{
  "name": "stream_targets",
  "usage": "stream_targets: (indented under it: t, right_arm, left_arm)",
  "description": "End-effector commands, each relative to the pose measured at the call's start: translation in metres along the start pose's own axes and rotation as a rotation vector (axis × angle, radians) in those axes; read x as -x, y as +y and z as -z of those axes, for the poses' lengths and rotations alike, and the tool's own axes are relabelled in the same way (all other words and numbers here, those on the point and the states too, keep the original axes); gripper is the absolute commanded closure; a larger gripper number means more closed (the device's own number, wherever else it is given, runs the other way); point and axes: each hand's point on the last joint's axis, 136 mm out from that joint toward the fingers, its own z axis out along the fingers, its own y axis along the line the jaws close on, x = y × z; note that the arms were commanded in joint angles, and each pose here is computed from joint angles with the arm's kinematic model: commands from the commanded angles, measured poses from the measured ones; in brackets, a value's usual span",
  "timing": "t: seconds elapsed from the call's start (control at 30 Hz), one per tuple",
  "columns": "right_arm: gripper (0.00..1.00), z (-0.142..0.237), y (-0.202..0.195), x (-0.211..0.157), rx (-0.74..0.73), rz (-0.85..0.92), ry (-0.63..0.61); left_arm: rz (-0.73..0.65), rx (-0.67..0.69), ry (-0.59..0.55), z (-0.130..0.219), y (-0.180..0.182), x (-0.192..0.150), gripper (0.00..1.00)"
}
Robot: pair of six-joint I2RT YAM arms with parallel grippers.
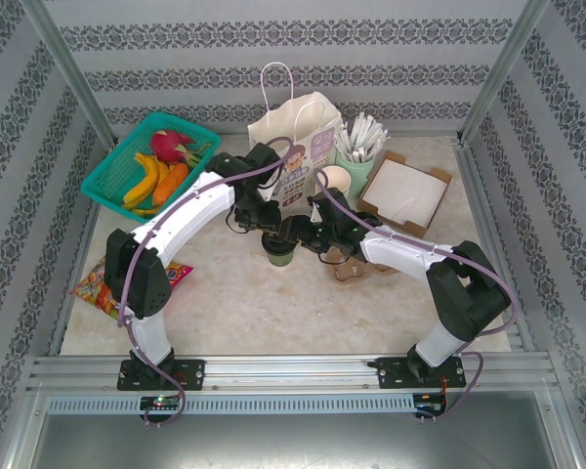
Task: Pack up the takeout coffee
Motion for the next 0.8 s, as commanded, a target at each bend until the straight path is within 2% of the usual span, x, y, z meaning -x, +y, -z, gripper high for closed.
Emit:
stream_targets:
  t: [0.0, 0.07, 0.2, 0.27, 0.33, 0.4, 0.57, 0.77]
  right_arm:
    - [0.37, 0.000, -0.004, -0.004, -0.047, 0.018, 0.011]
    - [0.35, 0.002, 0.002, -0.003, -0.034, 0.034, 0.009]
    - [0.17, 0.006, 0.011, 0.000, -0.021, 0.069, -0.005]
    - [0.12, 0.006, 0.013, -0.001, -0.021, 0.081, -0.004]
    - [0.02, 0.007, 0.017, -0.001, -0.011, 0.102, -0.004]
    - [0.02, 0.007, 0.021, -0.002, -0.007, 0.119, -0.002]
    - [0.02, 0.006, 0.026, -0.001, -0.021, 0.149, -0.022]
    - [0.02, -0.004, 0.025, -0.004, -0.048, 0.159, 0.011]
  left_arm:
    - [0.069, 0.060, -0.110, 0.018, 0.028, 0.011, 0.62]
    - [0.145, 0.093, -0.139, 0.017, 0.051, 0.013, 0.56]
    - [0.290, 0.147, -0.168, 0.006, 0.095, 0.007, 0.37]
    - [0.331, 0.162, -0.158, -0.004, 0.108, 0.002, 0.31]
    - [0.351, 0.180, -0.129, -0.017, 0.115, -0.003, 0.25]
    - [0.356, 0.170, -0.100, -0.030, 0.115, -0.006, 0.22]
    - [0.372, 0.135, -0.062, -0.052, 0.111, -0.008, 0.00]
    - [0.376, 0.140, -0.041, -0.063, 0.113, -0.011, 0.00]
